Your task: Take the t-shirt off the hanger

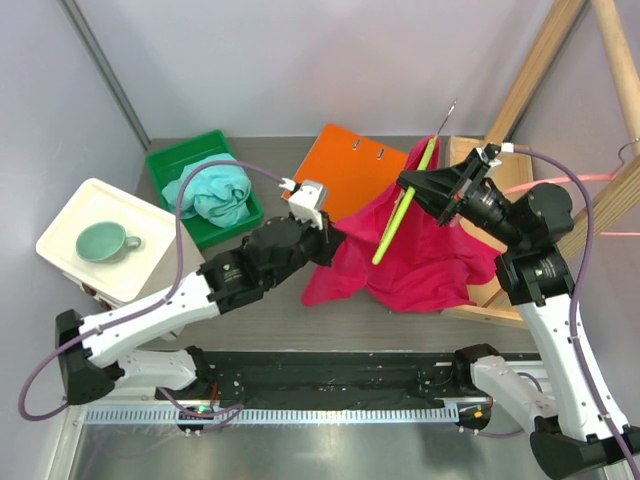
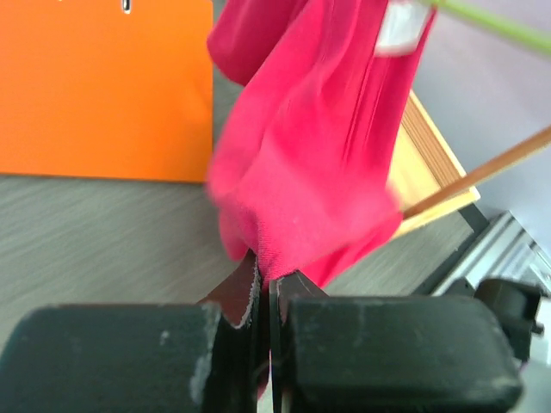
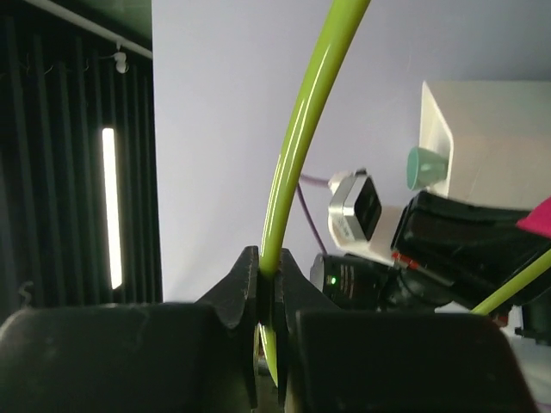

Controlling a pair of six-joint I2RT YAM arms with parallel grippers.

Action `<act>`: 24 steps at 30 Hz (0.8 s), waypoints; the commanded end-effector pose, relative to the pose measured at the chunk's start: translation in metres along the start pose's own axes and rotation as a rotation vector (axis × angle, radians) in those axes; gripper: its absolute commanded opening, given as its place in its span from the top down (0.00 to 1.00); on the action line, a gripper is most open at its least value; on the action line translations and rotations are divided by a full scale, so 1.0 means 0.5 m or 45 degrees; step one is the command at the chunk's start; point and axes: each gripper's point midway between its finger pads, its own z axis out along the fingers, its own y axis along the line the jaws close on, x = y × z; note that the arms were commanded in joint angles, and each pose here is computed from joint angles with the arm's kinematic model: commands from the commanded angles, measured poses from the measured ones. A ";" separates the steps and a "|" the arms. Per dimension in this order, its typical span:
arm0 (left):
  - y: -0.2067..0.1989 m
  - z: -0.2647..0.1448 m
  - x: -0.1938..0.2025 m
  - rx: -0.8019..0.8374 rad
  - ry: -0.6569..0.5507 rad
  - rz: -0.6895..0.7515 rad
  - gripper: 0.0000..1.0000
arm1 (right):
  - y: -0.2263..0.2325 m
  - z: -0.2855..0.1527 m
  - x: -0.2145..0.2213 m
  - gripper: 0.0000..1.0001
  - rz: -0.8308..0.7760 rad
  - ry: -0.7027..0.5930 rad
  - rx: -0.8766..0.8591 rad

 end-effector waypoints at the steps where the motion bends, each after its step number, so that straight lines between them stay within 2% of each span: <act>1: 0.003 0.048 -0.059 -0.072 -0.033 -0.002 1.00 | 0.099 -0.064 0.107 0.99 -0.056 0.225 -0.209; 2: 0.010 0.072 -0.043 -0.104 0.010 -0.014 1.00 | 0.106 -0.069 0.113 0.99 -0.066 0.228 -0.216; 5: 0.027 0.110 -0.060 -0.162 0.011 -0.053 1.00 | 0.132 -0.081 0.135 0.99 -0.077 0.265 -0.233; 11: 0.043 0.134 -0.148 -0.146 -0.158 -0.088 1.00 | 0.132 -0.114 0.160 0.99 0.059 0.283 -0.234; 14: 0.030 0.137 -0.182 -0.072 -0.236 -0.104 1.00 | 0.141 -0.120 0.160 0.99 0.089 0.262 -0.246; 18: -0.009 0.122 -0.188 0.088 -0.291 -0.139 1.00 | 0.129 -0.111 0.139 0.99 0.177 0.178 -0.173; 23: -0.020 0.108 -0.152 0.192 -0.302 -0.173 1.00 | 0.143 -0.113 0.124 0.99 0.318 0.107 -0.159; 24: -0.029 0.103 -0.152 0.228 -0.307 -0.169 1.00 | 0.147 -0.115 0.110 0.99 0.351 0.053 -0.186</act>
